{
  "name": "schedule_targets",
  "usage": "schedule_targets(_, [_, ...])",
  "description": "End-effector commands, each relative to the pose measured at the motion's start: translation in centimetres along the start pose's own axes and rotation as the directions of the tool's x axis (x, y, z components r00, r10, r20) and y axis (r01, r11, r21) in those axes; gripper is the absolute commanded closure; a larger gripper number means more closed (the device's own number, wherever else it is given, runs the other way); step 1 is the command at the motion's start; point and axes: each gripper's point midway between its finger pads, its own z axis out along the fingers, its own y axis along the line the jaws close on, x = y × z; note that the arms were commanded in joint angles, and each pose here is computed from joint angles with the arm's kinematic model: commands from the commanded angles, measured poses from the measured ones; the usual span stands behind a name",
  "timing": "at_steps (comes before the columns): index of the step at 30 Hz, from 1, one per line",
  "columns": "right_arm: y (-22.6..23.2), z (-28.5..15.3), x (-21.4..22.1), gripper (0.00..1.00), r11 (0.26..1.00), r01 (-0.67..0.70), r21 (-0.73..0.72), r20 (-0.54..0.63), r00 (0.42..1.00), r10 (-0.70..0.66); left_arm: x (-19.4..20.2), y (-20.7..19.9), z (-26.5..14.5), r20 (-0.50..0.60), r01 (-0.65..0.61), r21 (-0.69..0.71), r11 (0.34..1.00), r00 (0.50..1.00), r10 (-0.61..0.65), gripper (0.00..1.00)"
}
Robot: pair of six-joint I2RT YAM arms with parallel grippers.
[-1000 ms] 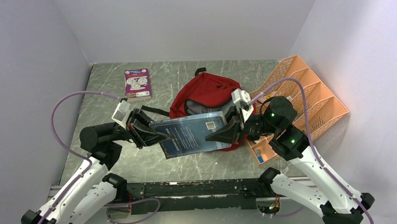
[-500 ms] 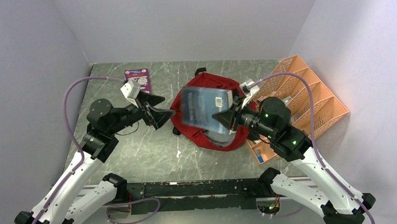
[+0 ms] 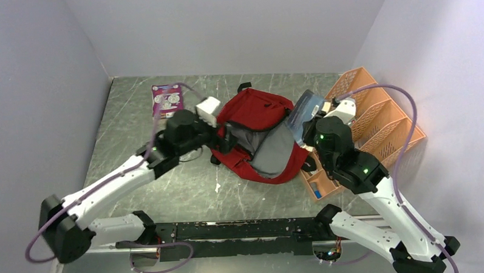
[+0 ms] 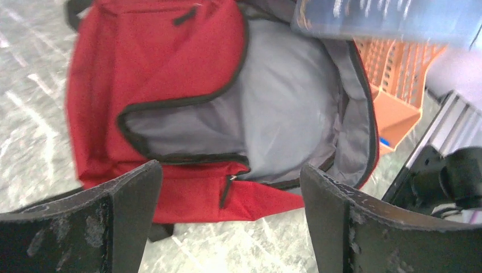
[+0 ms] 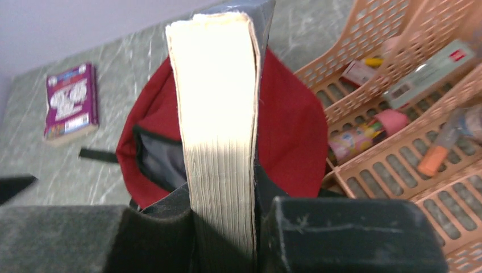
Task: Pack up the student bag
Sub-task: Pick up the student bag at the center of the board.
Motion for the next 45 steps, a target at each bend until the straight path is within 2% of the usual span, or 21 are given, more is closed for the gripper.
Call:
schedule_targets(1, [-1.9,-2.5,-8.4,1.00,0.977,-0.194,0.085,0.281,0.946,0.163,-0.1,-2.6,3.7,-0.014,-0.181,-0.082,0.980,0.984,0.180,0.06])
schedule_targets(5, [-2.1,-4.3,-11.5,1.00,0.975,-0.213,0.066,0.341,0.923,0.179,2.5,-4.6,7.7,-0.084,-0.327,-0.149,0.933,0.944,0.318,0.04])
schedule_targets(9, [-2.0,-6.2,-13.2,1.00,0.975,-0.222,-0.012,0.379,0.901,0.210,4.7,-5.4,11.3,-0.161,-0.478,-0.208,0.854,0.877,0.452,0.03])
schedule_targets(12, [-2.2,-7.2,-13.7,1.00,0.972,-0.228,-0.046,0.389,0.893,0.228,6.2,-4.7,13.5,-0.219,-0.526,-0.260,0.810,0.849,0.481,0.03])
schedule_targets(13, [-2.2,-7.4,-13.8,1.00,0.972,-0.229,-0.052,0.390,0.891,0.231,5.9,-4.6,14.0,-0.206,-0.527,-0.276,0.803,0.849,0.487,0.03])
schedule_targets(18, [-2.1,-7.6,-13.7,1.00,0.975,-0.215,-0.054,0.372,0.902,0.220,8.0,-4.2,16.4,-0.256,-0.579,-0.274,0.768,0.814,0.522,0.03])
schedule_targets(27, [-1.5,-7.3,-12.9,1.00,0.977,-0.199,-0.081,0.337,0.917,0.214,9.4,-1.5,18.2,-0.337,-0.666,-0.383,0.640,0.746,0.574,0.03])
schedule_targets(33, [-0.9,-7.1,-12.4,1.00,0.975,-0.198,-0.101,0.319,0.922,0.220,10.5,-0.2,18.9,-0.407,-0.715,-0.407,0.569,0.699,0.588,0.07])
schedule_targets(35, [-0.8,-6.9,-12.2,1.00,0.976,-0.194,-0.103,0.311,0.925,0.217,10.4,0.1,18.9,-0.411,-0.713,-0.420,0.561,0.701,0.583,0.13])
schedule_targets(37, [-0.7,-6.8,-12.1,1.00,0.976,-0.190,-0.104,0.307,0.928,0.214,10.0,0.4,18.8,-0.409,-0.708,-0.435,0.557,0.706,0.578,0.24])
schedule_targets(41, [-0.6,-6.8,-12.0,1.00,0.975,-0.194,-0.110,0.304,0.927,0.219,8.6,1.4,18.4,-0.402,-0.691,-0.481,0.540,0.721,0.564,0.61])
schedule_targets(45, [-0.7,-6.9,-12.0,1.00,0.974,-0.197,-0.113,0.306,0.926,0.222,6.7,1.7,18.1,-0.388,-0.663,-0.499,0.558,0.746,0.541,0.89])
